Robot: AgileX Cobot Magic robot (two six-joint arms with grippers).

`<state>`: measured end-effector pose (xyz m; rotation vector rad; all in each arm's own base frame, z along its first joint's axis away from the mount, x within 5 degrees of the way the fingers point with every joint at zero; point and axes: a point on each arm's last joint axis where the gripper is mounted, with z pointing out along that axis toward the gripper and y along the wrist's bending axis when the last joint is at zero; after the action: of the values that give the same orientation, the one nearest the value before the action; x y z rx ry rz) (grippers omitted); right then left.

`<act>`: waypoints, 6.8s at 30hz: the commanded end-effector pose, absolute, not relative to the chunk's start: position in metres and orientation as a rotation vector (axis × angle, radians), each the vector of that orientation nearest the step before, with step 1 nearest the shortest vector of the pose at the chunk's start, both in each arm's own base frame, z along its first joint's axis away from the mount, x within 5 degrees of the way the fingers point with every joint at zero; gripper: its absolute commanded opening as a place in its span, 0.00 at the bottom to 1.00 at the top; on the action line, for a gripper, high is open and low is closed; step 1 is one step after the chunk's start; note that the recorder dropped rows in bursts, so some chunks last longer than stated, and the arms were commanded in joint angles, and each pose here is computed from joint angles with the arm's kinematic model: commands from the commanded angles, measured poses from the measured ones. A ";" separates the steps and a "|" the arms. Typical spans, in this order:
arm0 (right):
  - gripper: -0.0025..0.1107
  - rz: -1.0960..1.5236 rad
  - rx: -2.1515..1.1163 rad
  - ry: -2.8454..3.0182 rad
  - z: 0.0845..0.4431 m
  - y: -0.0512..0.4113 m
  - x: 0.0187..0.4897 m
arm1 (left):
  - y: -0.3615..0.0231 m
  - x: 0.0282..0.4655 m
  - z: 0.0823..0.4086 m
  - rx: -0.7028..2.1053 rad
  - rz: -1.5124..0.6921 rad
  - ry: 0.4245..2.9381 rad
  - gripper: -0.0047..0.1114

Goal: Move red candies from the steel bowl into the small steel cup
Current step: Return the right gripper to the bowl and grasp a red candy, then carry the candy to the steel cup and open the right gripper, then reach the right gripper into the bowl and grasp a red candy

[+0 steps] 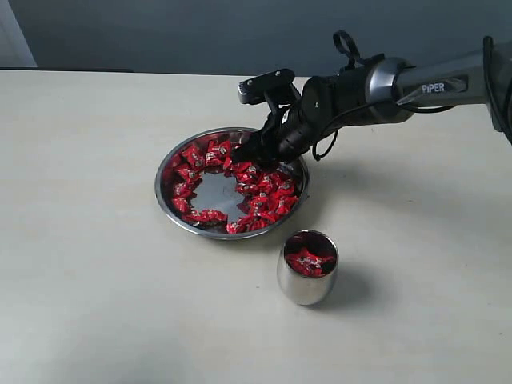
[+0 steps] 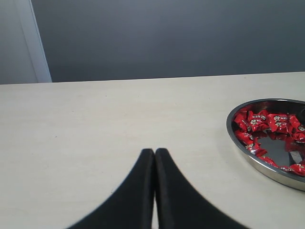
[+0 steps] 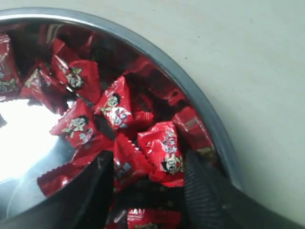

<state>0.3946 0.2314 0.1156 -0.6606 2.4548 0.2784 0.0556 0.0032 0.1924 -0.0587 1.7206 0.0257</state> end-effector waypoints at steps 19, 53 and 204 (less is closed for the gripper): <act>0.42 0.261 -0.680 2.488 0.105 0.228 0.396 | 0.003 0.055 0.192 -0.057 0.016 1.714 0.04; 0.41 0.487 -0.887 2.567 0.136 0.242 0.381 | 0.003 0.055 0.192 -0.057 0.016 1.714 0.04; 0.38 0.494 -0.696 2.153 0.275 0.199 0.296 | 0.003 0.055 0.192 -0.056 0.018 1.715 0.04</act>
<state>0.2863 0.1968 0.2765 -0.6805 2.1912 0.5392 0.0556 0.0032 0.1924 -0.0587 1.7206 0.0257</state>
